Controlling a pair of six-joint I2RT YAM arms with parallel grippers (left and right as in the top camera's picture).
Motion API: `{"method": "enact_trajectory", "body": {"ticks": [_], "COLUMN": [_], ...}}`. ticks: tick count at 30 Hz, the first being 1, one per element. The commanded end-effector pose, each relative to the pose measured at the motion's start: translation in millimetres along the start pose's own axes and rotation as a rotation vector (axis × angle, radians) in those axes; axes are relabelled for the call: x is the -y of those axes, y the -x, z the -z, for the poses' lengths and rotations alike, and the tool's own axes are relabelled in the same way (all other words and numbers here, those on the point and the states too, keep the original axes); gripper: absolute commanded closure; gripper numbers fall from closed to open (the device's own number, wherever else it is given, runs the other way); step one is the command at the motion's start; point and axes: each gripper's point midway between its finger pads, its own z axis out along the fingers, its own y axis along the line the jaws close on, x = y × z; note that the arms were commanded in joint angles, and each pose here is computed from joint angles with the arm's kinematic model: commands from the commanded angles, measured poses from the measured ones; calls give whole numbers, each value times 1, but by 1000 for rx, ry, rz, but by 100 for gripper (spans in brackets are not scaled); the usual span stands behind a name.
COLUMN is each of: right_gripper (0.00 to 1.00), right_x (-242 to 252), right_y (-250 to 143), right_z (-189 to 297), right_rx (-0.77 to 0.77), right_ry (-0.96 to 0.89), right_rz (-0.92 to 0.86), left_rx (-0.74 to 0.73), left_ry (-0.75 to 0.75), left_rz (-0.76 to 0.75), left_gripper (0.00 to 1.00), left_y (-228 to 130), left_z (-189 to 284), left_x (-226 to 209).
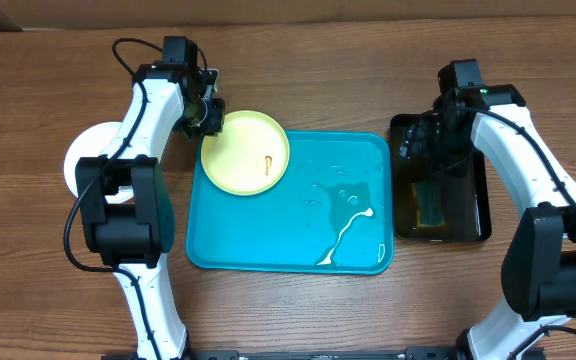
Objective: Clean dirty plates on tray and stack at the side
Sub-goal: 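Drag the yellow plate rightward onto the tray center with the left gripper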
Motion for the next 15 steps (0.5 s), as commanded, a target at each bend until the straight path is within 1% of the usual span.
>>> {"method": "enact_trajectory", "body": {"ticks": [1, 5, 11, 15], "right_gripper": [21, 21, 21, 21], "right_x": [0, 0, 1, 3], "right_y": [0, 0, -3, -6], "right_z": [4, 4, 4, 4], "right_rx": [14, 14, 2, -11], "right_ry": [-4, -4, -9, -15], "right_rz": [9, 9, 7, 6], "left_rx": [-12, -74, -197, -264], "left_ry": [-34, -59, -183, -192], "left_rz": [-12, -6, 2, 10], "left_gripper": [76, 76, 71, 69], "left_y": [1, -15, -44, -60], "left_z": [3, 3, 9, 11], "left_x": [10, 16, 48, 62]}}
